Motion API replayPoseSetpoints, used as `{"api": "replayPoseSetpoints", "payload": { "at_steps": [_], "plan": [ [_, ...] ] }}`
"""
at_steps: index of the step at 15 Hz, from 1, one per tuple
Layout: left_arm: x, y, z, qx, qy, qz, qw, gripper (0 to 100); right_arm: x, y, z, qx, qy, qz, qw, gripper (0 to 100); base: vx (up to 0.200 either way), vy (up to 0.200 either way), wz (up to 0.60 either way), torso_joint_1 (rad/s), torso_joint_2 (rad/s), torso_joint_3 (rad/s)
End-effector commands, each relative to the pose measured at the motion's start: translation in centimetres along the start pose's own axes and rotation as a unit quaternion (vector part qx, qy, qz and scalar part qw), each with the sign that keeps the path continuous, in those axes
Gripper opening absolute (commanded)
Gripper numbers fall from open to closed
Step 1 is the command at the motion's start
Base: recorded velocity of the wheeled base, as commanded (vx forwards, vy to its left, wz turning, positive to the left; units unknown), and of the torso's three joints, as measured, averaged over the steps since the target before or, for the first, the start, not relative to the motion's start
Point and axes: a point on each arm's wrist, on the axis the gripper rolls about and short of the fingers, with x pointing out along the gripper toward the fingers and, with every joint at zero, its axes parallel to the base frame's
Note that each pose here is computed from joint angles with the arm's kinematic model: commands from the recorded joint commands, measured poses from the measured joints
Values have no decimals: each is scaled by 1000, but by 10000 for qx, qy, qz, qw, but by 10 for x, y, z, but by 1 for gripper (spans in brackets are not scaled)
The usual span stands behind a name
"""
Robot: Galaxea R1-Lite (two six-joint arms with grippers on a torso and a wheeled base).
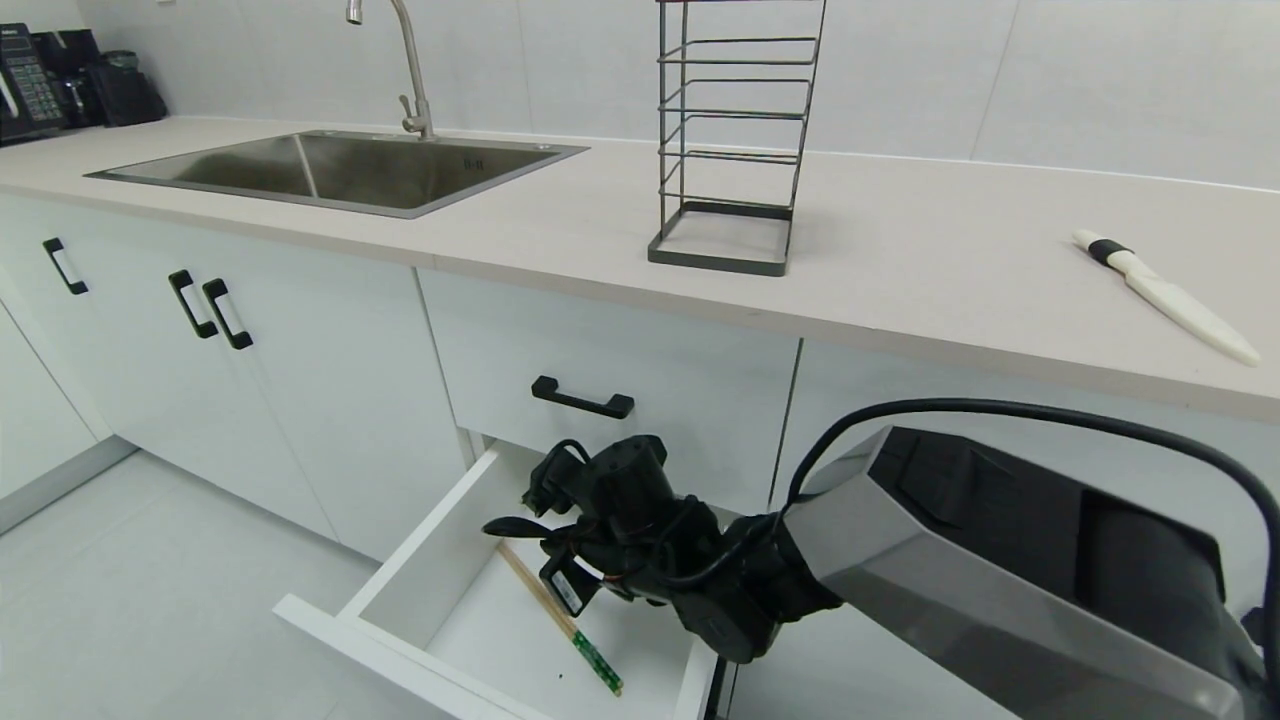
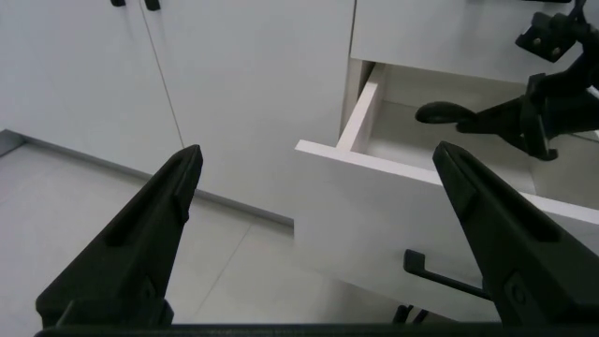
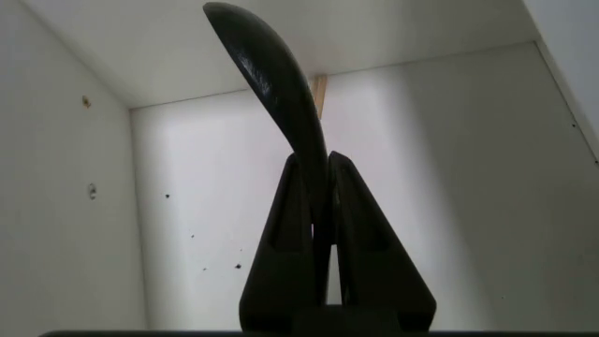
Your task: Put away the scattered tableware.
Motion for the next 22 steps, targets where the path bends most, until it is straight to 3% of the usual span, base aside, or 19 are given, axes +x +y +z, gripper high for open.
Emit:
{"api": "replayPoseSetpoints", "payload": {
  "at_steps": [1, 4, 6, 11, 21, 22],
  "plan": [
    [0, 0, 0, 2, 6, 5, 10000, 100, 18, -1, -10, -48, 3, 1, 10000, 0, 0, 0, 0, 0, 0, 0],
    [0, 0, 0, 2, 6, 5, 10000, 100, 34, -7, -13, -332, -48, -42, 9994, 0, 0, 0, 0, 0, 0, 0],
    [0, 0, 0, 2, 6, 5, 10000, 100, 38, -7, -22, -467, 143, -15, 9988, 0, 0, 0, 0, 0, 0, 0],
    [0, 0, 0, 2, 6, 5, 10000, 100, 43, -2, -29, -504, 408, 31, 9979, 0, 0, 0, 0, 0, 0, 0],
    [0, 0, 0, 2, 6, 5, 10000, 100, 47, 7, -35, -532, 535, 132, 9971, 0, 0, 0, 0, 0, 0, 0],
    [0, 0, 0, 2, 6, -3, 10000, 100, 47, 9, -36, -545, 557, 146, 9969, 100, 0, 0, 0, 0, 0, 0]
  ]
}}
